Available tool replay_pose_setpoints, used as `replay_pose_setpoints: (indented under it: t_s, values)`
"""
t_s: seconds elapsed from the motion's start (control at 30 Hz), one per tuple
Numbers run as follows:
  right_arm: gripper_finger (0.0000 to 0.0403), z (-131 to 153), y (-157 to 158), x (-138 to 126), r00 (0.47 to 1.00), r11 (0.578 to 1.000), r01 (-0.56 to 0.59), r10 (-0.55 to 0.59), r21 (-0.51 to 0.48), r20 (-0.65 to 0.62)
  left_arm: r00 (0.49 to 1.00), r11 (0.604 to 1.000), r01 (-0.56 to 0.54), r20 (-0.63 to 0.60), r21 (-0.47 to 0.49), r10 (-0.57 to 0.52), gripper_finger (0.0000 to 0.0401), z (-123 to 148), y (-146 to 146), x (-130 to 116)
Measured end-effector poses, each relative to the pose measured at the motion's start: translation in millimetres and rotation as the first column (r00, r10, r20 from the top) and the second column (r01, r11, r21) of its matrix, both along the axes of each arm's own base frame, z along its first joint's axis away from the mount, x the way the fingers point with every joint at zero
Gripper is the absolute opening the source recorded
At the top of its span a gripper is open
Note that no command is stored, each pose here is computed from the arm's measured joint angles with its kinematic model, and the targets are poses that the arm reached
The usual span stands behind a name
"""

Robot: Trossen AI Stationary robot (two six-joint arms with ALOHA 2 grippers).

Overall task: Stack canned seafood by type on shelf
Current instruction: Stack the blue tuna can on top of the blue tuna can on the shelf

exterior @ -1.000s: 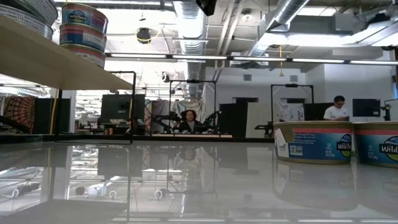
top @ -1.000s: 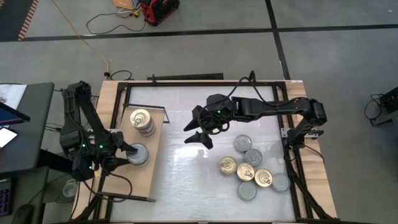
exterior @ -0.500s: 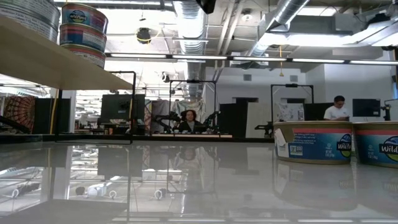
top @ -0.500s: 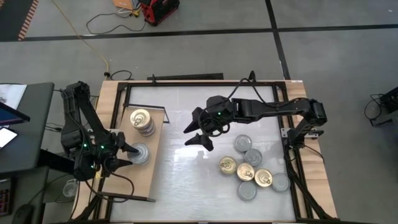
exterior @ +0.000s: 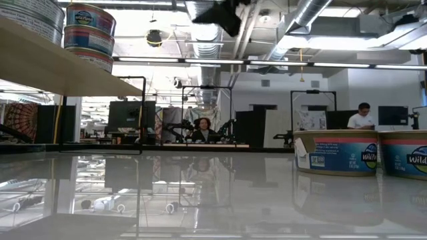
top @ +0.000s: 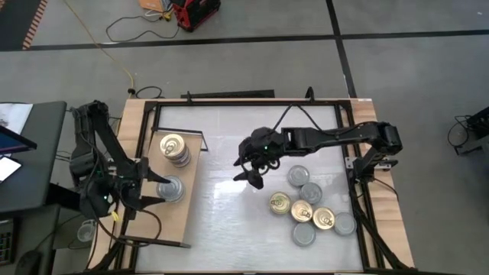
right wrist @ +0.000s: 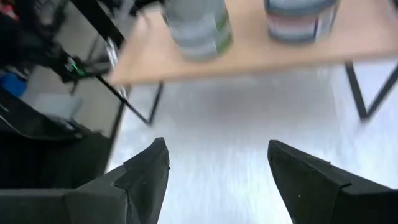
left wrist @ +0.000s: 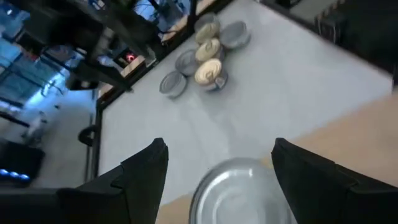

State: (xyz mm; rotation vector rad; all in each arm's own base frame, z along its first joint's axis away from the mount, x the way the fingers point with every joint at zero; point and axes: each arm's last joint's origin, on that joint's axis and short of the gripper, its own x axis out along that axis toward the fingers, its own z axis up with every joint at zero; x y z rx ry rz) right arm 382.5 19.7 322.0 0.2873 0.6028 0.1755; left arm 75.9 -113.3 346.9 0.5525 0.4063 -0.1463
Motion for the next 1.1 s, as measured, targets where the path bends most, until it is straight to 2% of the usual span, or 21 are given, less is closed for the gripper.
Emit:
replay_pose_setpoints:
  t_s: [0.13,0.23,0.4,0.53,0.7,0.83,0.9,0.97,1.1]
  values:
    - [0.0296,-22.3,5.8,-4.6,0.997,0.999,0.036,-0.038,-0.020,-0.067,0.999,0.992,0.053,0.003,-0.112,-0.053,0.0276,8.7,-3.9,11.1]
    - [0.0296,-27.0,9.8,-5.5,0.996,0.999,0.042,-0.043,-0.012,-0.078,0.994,0.979,0.111,0.014,-0.172,-0.110,0.0276,14.5,-6.2,17.0]
    - [0.0296,-27.0,19.5,-9.0,0.996,0.999,0.023,-0.027,-0.045,-0.089,0.995,0.982,0.026,0.098,-0.189,-0.008,0.0271,25.0,4.3,29.8]
    - [0.0293,-30.9,22.2,-27.2,0.990,0.996,0.017,-0.030,-0.093,-0.141,0.990,0.968,-0.033,0.126,-0.247,0.066,0.0256,33.5,25.0,37.8]
    - [0.0290,-39.2,14.9,-60.0,0.987,0.990,0.110,-0.120,-0.090,-0.108,0.981,0.921,-0.047,0.155,-0.387,0.116,0.0243,43.1,48.6,40.5]
    - [0.0290,-68.5,23.9,-79.3,0.966,0.979,0.179,-0.194,-0.099,-0.173,0.969,0.884,-0.046,0.193,-0.466,0.152,0.0241,49.2,53.8,50.1]
    - [0.0290,-86.3,34.8,-83.9,0.951,0.976,0.185,-0.207,-0.111,-0.231,0.968,0.882,-0.014,0.213,-0.472,0.130,0.0240,51.0,51.0,57.3]
    - [0.0290,-96.2,50.2,-84.5,0.943,0.973,0.181,-0.213,-0.141,-0.256,0.970,0.896,0.023,0.226,-0.443,0.087,0.0240,50.4,44.9,66.4]
    - [0.0285,-104.6,84.4,-84.5,0.939,0.948,0.141,-0.219,-0.284,-0.264,0.973,0.906,0.054,0.225,-0.419,0.046,0.0240,45.6,30.6,84.8]
